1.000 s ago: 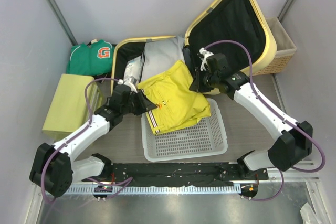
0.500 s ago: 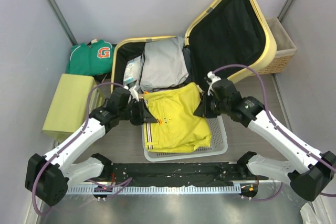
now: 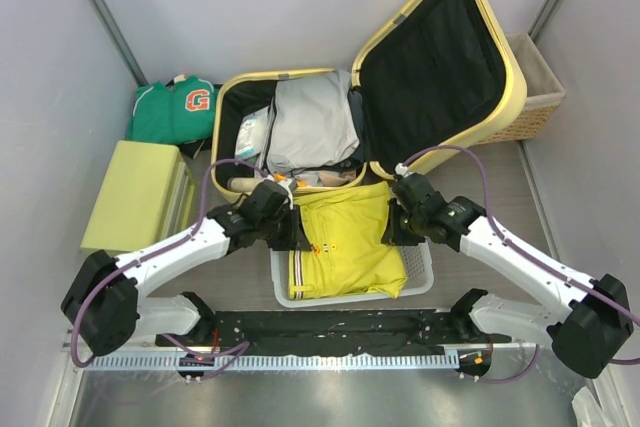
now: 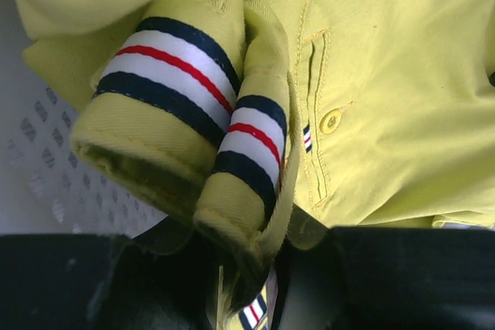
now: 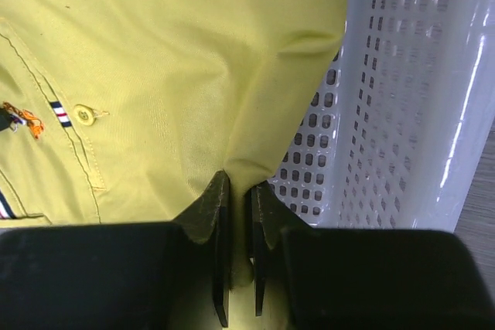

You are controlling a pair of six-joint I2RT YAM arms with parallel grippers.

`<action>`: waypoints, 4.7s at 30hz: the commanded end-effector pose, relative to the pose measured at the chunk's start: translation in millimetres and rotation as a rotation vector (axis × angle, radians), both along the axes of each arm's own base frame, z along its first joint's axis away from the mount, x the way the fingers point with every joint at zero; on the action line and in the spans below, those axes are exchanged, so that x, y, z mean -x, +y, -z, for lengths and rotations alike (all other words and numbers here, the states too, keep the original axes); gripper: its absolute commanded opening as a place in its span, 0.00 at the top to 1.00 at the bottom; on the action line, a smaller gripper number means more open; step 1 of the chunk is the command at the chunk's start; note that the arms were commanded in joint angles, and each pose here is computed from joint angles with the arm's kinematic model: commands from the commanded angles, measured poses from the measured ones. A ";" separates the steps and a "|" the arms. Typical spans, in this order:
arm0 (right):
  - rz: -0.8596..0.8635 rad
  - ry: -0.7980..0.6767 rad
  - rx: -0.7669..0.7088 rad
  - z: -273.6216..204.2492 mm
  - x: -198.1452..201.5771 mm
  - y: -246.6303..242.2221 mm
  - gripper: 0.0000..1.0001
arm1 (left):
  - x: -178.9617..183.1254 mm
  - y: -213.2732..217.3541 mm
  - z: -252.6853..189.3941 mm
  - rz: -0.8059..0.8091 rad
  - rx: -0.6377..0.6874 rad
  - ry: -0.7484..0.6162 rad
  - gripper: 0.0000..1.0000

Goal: Open, take out, and arrange the luggage
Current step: Place the clothes in the bin, then pick up the clothes from the luggage.

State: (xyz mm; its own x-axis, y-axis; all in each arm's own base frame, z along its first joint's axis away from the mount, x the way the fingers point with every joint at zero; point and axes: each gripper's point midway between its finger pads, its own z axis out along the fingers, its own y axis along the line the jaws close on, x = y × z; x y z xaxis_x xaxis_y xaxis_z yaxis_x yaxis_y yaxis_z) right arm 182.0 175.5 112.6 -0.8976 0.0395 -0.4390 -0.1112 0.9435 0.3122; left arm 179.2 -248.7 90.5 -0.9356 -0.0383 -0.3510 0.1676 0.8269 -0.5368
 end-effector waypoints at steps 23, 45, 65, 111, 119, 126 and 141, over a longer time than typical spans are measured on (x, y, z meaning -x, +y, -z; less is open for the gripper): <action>-0.007 -0.152 -0.134 -50.9 -20.5 28.6 0.45 | -42.8 -11.0 -91.9 -0.031 -0.035 -0.339 0.19; -0.109 -0.316 -0.140 -88.8 -56.9 58.7 0.29 | -52.2 -39.0 -72.1 0.059 -0.034 -0.466 0.04; -0.135 -0.415 -0.053 -134.4 -291.0 91.5 0.33 | -159.8 82.4 -162.0 -0.138 0.028 -0.490 0.00; -0.065 -0.491 -0.020 -109.9 -384.6 91.3 0.42 | -191.3 110.2 -100.4 -0.192 0.042 -0.293 0.00; -0.070 -0.443 -0.020 -86.3 -385.7 91.3 0.43 | -193.3 112.3 -94.6 -0.201 0.040 -0.281 0.00; -0.082 -0.391 -0.034 -65.2 -381.9 95.8 0.43 | -192.7 112.4 -89.8 -0.201 0.042 -0.273 0.00; -0.146 -0.433 -0.138 -103.1 -362.8 122.0 0.24 | -192.8 117.5 -75.7 -0.207 0.021 -0.245 0.00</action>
